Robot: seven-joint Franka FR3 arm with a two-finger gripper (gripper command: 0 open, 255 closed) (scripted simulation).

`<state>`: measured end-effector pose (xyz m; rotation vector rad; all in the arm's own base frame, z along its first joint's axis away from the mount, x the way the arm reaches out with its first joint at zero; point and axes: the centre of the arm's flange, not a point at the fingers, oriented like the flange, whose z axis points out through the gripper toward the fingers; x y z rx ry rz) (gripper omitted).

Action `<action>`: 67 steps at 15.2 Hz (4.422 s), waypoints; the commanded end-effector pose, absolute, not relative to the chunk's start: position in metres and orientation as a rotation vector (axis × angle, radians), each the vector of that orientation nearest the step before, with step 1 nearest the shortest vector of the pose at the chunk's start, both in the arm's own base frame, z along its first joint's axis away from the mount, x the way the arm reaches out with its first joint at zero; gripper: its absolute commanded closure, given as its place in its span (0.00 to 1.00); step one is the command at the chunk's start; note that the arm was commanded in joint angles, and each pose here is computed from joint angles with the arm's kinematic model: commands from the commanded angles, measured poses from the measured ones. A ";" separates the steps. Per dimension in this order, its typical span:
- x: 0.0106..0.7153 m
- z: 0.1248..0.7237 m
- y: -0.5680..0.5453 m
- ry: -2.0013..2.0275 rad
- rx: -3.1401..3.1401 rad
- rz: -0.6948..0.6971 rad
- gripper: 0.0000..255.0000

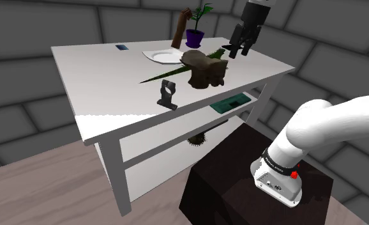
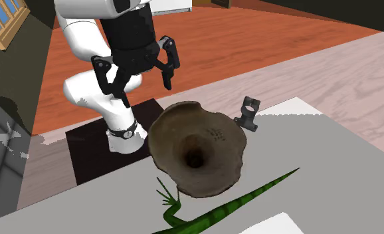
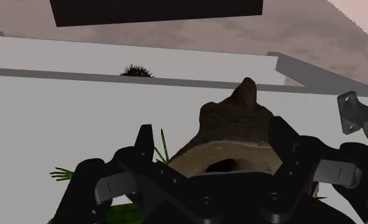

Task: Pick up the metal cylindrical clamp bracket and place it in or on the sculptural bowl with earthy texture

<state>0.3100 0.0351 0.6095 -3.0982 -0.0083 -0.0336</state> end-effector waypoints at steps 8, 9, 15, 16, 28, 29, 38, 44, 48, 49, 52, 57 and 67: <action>0.346 0.595 0.122 -0.025 -3.111 -0.016 0.00; 0.351 0.592 0.134 -0.028 -3.112 -0.013 0.00; 0.381 0.578 0.208 -0.042 -3.123 0.003 0.00; 0.385 0.576 0.221 -0.045 -3.124 0.005 0.00; 0.417 0.532 0.305 -0.062 -3.136 0.023 0.00; 0.417 0.527 0.305 -0.062 -3.136 0.023 0.00; 0.417 0.518 0.305 -0.062 -3.136 0.023 0.00; 0.418 0.518 0.305 -0.062 -3.136 0.023 1.00; 0.417 0.518 0.305 -0.062 -3.136 0.023 1.00; 0.417 0.524 0.305 -0.062 -3.136 0.023 1.00; 0.417 0.540 0.305 -0.062 -3.136 0.023 1.00; 0.417 0.566 0.305 -0.062 -3.136 0.023 1.00; 0.417 0.619 0.305 -0.062 -3.136 0.023 1.00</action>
